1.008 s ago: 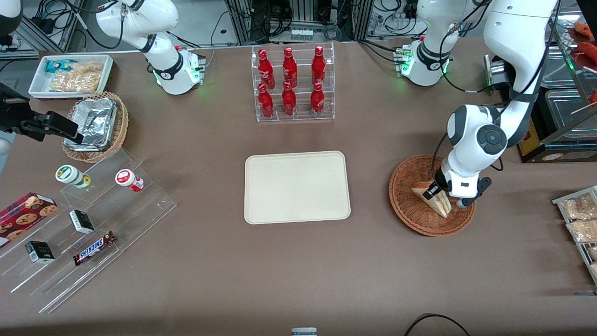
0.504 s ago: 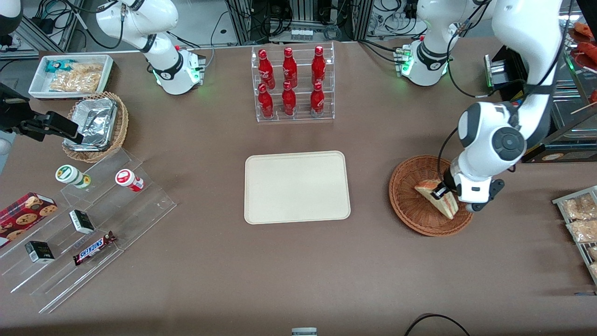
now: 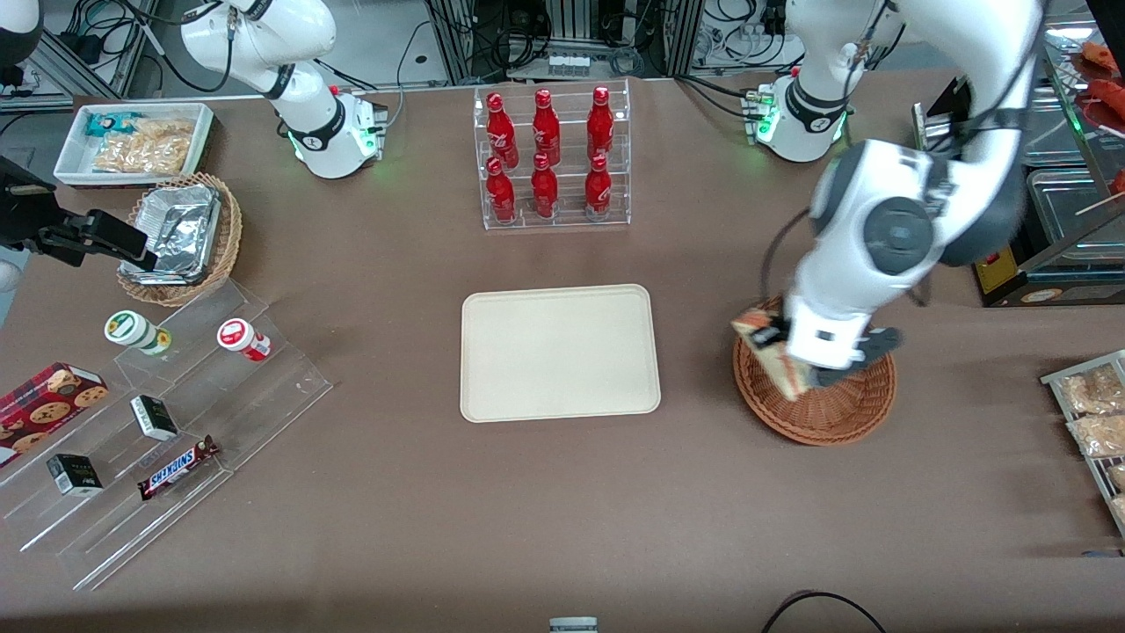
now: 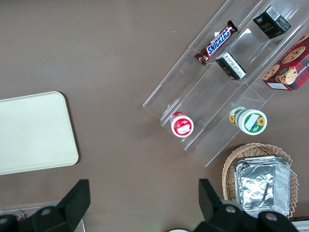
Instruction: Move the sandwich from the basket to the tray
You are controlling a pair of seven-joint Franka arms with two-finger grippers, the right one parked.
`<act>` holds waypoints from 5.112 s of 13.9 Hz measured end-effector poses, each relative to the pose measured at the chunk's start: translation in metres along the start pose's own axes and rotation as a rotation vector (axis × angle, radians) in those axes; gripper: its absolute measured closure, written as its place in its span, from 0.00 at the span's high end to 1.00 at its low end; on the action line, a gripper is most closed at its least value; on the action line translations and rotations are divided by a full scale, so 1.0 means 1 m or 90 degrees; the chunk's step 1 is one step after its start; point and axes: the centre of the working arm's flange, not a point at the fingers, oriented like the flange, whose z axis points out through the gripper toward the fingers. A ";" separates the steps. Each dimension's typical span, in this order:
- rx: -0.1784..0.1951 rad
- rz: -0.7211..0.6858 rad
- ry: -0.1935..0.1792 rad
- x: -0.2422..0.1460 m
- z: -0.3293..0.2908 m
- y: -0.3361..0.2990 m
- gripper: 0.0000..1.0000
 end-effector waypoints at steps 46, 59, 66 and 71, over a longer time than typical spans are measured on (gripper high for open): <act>0.051 0.094 0.004 -0.011 -0.159 -0.118 1.00; 0.006 0.169 -0.024 0.044 -0.184 -0.258 1.00; 0.001 0.179 -0.016 0.033 -0.192 -0.245 1.00; 0.008 0.177 -0.002 0.031 -0.199 -0.237 1.00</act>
